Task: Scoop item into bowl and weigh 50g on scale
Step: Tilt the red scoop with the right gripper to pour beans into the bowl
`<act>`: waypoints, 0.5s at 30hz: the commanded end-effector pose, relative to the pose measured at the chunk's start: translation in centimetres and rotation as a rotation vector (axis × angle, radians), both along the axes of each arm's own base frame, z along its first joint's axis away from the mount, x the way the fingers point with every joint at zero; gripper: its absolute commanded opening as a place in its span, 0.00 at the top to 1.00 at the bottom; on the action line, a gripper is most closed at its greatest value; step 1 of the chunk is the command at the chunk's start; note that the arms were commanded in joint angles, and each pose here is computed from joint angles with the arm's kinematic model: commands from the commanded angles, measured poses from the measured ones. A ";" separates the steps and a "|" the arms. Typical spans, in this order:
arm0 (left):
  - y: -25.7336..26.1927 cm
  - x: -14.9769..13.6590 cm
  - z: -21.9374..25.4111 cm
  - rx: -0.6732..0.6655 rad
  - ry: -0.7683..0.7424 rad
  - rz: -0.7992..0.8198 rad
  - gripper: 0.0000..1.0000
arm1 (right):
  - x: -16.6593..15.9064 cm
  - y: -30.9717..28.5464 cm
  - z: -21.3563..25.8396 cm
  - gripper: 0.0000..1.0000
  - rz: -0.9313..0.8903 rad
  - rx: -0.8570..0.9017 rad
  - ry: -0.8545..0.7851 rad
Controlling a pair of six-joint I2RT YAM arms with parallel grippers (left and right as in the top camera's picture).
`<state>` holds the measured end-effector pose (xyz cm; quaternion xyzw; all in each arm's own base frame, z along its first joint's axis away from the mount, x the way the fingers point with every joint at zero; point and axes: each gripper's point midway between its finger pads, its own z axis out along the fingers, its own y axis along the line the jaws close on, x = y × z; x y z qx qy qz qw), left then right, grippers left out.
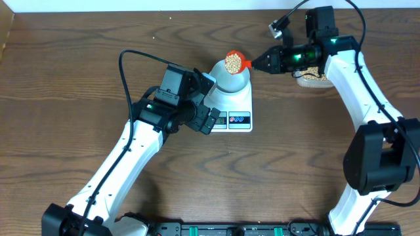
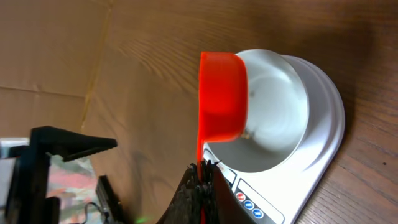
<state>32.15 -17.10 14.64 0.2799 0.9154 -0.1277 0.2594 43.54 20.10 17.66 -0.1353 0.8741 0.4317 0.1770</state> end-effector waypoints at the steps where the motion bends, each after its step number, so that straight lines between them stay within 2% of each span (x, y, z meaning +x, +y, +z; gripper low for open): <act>1: 0.0 -0.1 0.0 -0.002 0.002 -0.010 0.02 | 0.0 0.7 0.9 0.99 0.009 -0.051 -0.058; 15: 0.0 -0.1 0.0 -0.002 0.002 -0.010 0.02 | 0.6 0.3 -0.5 0.99 -0.025 -0.173 -0.087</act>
